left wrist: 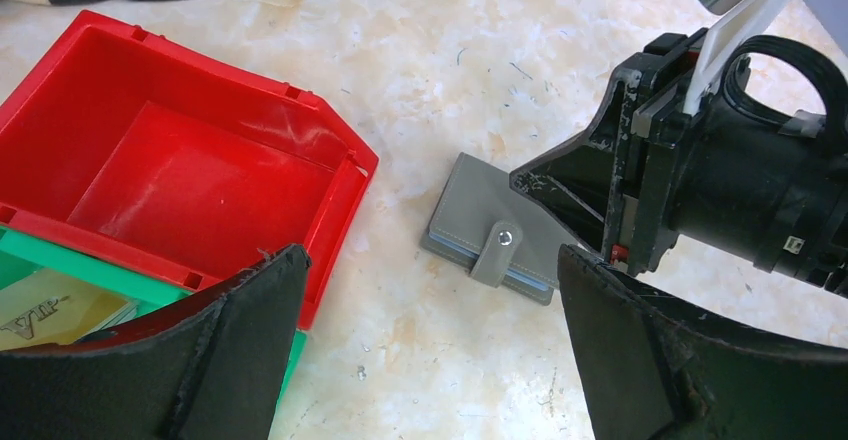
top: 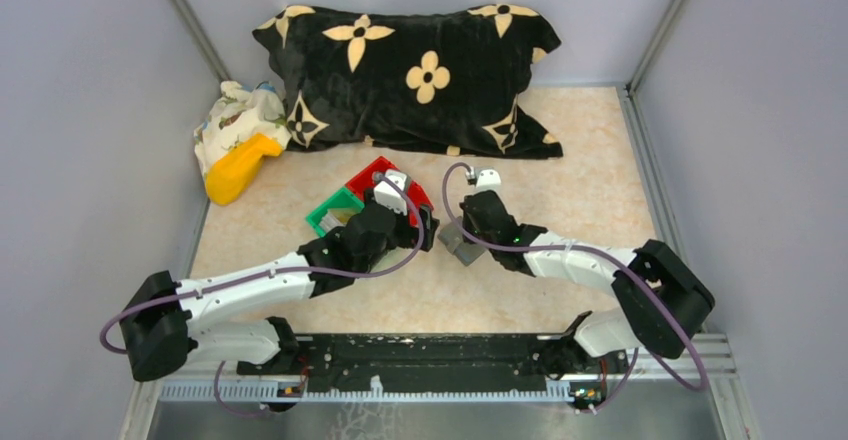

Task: Take the credit cards out of the card holder

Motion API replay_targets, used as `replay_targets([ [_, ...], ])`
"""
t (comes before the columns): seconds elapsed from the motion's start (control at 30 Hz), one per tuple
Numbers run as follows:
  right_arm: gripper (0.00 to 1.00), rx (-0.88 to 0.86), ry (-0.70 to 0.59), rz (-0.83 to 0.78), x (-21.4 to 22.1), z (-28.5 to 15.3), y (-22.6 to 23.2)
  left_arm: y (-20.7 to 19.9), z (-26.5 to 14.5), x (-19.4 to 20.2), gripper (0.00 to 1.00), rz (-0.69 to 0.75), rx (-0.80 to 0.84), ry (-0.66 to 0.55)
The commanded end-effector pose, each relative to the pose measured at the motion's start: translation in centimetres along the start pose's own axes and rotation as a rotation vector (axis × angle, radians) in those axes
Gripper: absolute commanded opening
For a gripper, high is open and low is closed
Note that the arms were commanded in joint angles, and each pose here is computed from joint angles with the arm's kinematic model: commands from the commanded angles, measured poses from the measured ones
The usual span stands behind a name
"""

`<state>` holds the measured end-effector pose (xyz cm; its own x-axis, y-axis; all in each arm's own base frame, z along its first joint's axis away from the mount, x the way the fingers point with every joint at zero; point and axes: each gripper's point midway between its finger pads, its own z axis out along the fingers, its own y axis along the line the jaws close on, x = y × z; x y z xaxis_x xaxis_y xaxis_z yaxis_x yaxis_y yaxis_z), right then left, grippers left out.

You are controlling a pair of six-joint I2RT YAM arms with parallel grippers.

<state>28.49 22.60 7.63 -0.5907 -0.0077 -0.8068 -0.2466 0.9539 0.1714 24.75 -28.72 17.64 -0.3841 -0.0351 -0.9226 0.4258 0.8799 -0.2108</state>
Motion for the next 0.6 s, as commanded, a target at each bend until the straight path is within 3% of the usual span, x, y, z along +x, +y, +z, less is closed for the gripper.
replay_targets([
  [0.0,0.02,-0.03,-0.008,-0.015,-0.3,0.6,0.7,-0.3,0.0,-0.4,1.0,-0.026,0.014,-0.017],
  [0.27,0.02,-0.06,0.052,-0.001,2.5,1.7,1.0,-0.5,0.3,-0.2,1.0,-0.024,0.019,-0.008],
  [0.57,0.02,-0.149,0.046,0.03,2.5,0.3,2.6,-0.3,0.5,0.1,1.0,-0.025,0.019,-0.005],
])
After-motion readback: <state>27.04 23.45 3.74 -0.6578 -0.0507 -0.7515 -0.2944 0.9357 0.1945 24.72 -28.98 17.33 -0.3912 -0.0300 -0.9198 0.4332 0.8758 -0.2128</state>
